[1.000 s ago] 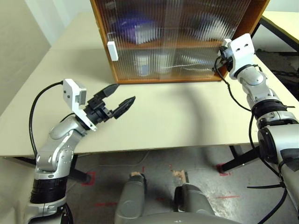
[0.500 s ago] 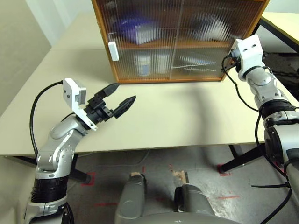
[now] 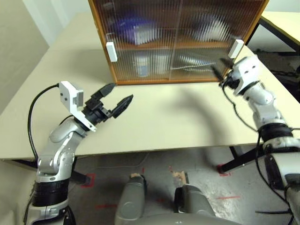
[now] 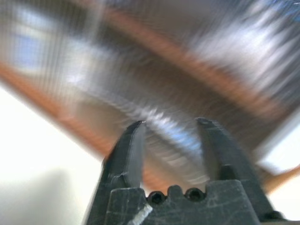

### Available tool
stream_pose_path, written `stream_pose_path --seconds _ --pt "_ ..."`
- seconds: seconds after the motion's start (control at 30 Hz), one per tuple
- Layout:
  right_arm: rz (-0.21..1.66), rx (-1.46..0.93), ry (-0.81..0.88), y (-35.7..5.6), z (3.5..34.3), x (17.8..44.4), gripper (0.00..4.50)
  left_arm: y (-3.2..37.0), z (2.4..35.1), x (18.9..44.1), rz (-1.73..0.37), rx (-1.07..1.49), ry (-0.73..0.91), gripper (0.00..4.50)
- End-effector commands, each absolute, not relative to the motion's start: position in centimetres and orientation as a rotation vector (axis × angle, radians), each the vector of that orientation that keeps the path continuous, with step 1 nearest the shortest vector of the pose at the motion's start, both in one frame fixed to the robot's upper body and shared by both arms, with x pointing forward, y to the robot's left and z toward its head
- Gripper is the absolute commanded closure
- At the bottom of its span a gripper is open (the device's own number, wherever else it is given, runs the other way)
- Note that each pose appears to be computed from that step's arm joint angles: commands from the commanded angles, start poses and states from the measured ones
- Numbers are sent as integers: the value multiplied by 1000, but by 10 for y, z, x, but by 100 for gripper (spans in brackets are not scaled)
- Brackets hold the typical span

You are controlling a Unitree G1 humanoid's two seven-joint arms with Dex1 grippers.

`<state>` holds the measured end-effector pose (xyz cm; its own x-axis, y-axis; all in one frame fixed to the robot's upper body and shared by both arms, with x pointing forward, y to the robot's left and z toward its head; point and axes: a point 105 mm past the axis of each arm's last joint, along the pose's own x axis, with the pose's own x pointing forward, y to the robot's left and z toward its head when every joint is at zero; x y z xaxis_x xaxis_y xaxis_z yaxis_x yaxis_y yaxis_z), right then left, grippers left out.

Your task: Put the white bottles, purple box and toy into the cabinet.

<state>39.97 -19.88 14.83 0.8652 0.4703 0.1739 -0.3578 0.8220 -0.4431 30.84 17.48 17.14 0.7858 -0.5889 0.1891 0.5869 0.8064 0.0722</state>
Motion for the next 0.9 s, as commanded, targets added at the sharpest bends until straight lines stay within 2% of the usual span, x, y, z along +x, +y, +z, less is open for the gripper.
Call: stream_pose_path --seconds 0.03,0.1,0.13,0.2,0.27,0.33,0.53,0.7,0.9 --pt "333 -3 -288 -237 135 384 75 196 155 322 -449 97 -164 0" --pt "297 55 -266 -257 126 375 5 204 146 326 -377 123 -137 0" --pt "271 78 -247 -269 122 372 5 206 141 327 -348 130 -118 0" --pt "91 147 -198 -327 109 360 5 231 125 330 -186 142 -63 0" --pt "23 138 -148 -356 101 350 5 243 118 333 -74 144 -44 0" --pt "66 83 -111 -362 96 344 5 244 114 335 -28 164 -33 0" --pt "4 26 -8 -388 97 342 5 260 104 339 115 193 7 0" --pt "30 71 -63 -386 114 350 5 265 108 349 138 205 -9 0" --pt "106 120 -68 -377 116 353 5 272 118 351 179 208 -34 0"
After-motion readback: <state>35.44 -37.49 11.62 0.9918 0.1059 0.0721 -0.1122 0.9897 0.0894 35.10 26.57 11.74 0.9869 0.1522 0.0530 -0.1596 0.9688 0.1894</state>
